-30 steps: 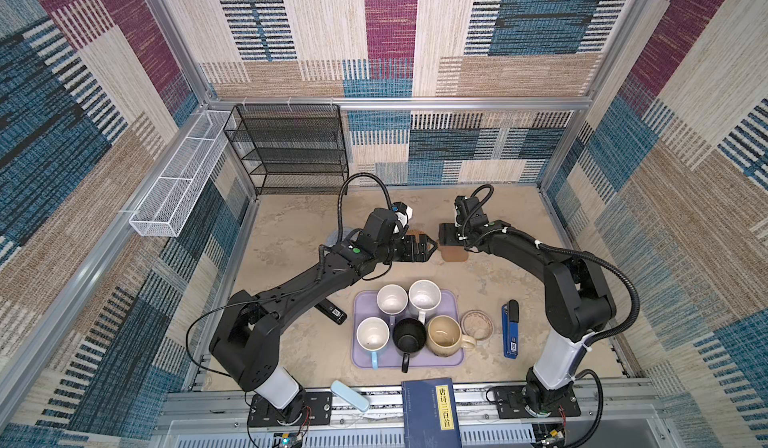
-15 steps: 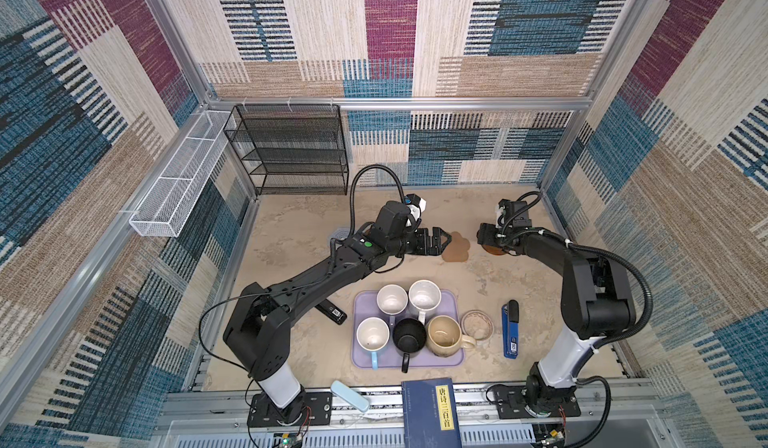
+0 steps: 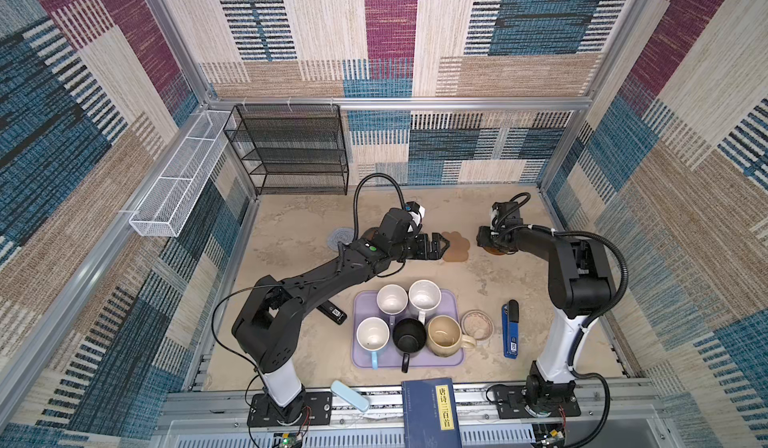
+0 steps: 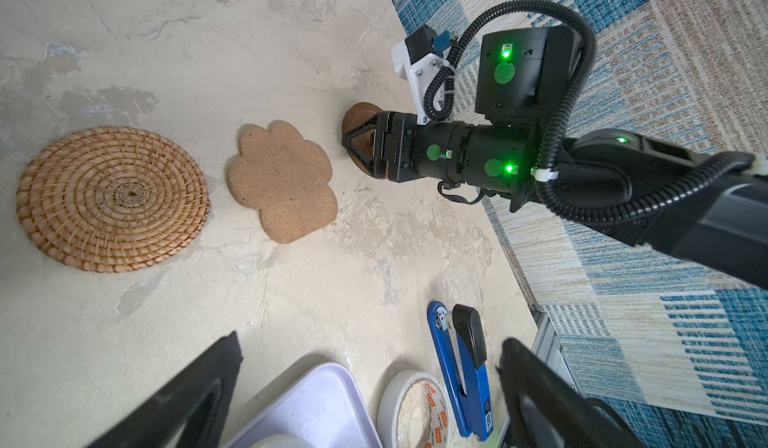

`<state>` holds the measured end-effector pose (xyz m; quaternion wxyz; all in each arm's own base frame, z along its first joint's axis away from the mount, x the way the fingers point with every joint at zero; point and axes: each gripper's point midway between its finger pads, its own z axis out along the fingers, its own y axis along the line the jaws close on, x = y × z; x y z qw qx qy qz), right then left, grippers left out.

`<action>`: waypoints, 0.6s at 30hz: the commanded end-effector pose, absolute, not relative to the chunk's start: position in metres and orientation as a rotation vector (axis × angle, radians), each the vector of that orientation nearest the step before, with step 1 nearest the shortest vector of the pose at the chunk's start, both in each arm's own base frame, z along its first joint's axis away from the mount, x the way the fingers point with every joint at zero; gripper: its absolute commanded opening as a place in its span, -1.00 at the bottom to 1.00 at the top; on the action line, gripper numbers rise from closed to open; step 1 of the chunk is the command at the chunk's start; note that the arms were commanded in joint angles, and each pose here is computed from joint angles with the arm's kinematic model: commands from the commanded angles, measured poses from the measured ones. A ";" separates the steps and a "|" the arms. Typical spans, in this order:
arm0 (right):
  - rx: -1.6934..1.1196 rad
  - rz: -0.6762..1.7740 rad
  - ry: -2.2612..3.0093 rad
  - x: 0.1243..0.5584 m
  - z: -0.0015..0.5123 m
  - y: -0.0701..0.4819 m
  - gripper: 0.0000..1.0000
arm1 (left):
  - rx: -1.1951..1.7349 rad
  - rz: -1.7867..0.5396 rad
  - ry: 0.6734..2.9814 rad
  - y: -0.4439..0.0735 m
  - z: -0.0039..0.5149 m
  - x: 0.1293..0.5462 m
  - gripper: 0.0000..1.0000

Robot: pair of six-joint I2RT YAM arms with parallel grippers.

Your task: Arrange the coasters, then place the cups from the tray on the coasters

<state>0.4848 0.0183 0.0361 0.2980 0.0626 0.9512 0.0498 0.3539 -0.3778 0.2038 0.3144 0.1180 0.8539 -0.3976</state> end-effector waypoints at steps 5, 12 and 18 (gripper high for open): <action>0.182 0.186 2.617 0.471 0.020 0.026 0.11 | 0.315 -1.061 2.214 -0.377 0.211 0.353 1.00; 0.175 0.216 2.665 0.451 0.020 0.035 0.04 | 0.306 -1.058 2.206 -0.373 0.214 0.351 1.00; 0.171 0.213 2.692 0.435 0.020 0.041 0.02 | 0.306 -1.046 2.201 -0.369 0.215 0.348 1.00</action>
